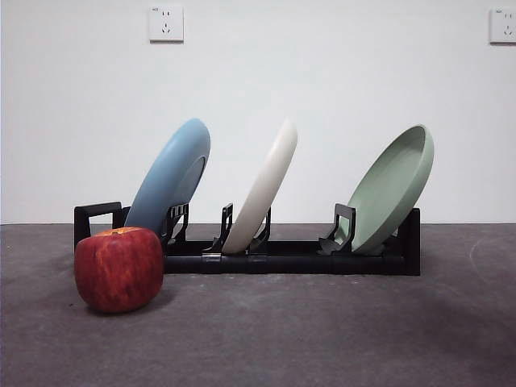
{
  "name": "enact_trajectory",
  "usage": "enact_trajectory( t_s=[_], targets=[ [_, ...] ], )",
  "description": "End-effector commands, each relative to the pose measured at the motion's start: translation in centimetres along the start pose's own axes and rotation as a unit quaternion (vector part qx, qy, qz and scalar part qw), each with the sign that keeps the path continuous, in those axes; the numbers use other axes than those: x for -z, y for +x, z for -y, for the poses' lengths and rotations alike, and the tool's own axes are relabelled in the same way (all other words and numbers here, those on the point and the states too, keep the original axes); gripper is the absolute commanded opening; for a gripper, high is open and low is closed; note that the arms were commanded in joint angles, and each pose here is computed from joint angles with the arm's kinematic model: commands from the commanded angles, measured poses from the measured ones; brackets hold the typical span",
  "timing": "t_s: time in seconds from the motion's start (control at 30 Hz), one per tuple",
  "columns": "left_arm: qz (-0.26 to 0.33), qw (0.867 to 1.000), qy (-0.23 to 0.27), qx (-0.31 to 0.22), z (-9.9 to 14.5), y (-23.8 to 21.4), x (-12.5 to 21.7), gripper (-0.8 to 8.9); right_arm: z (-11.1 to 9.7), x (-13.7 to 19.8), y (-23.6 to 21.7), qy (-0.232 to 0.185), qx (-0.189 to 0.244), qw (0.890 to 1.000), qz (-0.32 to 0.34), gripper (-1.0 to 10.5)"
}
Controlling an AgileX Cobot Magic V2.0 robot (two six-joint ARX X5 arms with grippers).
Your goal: Take the blue plate from the plate rack,put the plate on the table,take the apple from the table,put the apple in the plate
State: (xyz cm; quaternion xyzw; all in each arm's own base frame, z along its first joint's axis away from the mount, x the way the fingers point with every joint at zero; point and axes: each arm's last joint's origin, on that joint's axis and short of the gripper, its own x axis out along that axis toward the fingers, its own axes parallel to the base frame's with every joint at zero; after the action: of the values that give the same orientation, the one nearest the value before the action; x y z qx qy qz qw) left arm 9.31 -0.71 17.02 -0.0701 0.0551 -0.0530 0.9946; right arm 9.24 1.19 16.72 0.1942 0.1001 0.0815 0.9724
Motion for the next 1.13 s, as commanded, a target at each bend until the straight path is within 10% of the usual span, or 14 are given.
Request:
enact_trajectory(
  t_s=[0.03,0.47,0.97,1.13],
  targets=[
    [0.013,0.999,-0.045,0.003,0.3,-0.5,-1.7,-0.07,-0.8,-1.9,-0.6,0.02,-0.007,1.0,0.017,-0.1],
    [-0.058,0.997,-0.051,-0.009,1.3,0.7,-9.5,-0.07,-4.3,-10.3,-0.2,-0.06,0.014,0.997,-0.041,-0.1],
    [-0.198,0.966,-0.069,0.153,2.9,7.1,-15.1,0.1,-6.4,-15.7,5.6,-0.106,-0.043,0.974,-0.195,0.2],
    [-0.224,0.957,-0.069,0.169,3.6,9.3,-14.5,3.77,-6.2,-15.4,6.9,-0.101,-0.039,0.97,-0.217,2.9]
  ],
)
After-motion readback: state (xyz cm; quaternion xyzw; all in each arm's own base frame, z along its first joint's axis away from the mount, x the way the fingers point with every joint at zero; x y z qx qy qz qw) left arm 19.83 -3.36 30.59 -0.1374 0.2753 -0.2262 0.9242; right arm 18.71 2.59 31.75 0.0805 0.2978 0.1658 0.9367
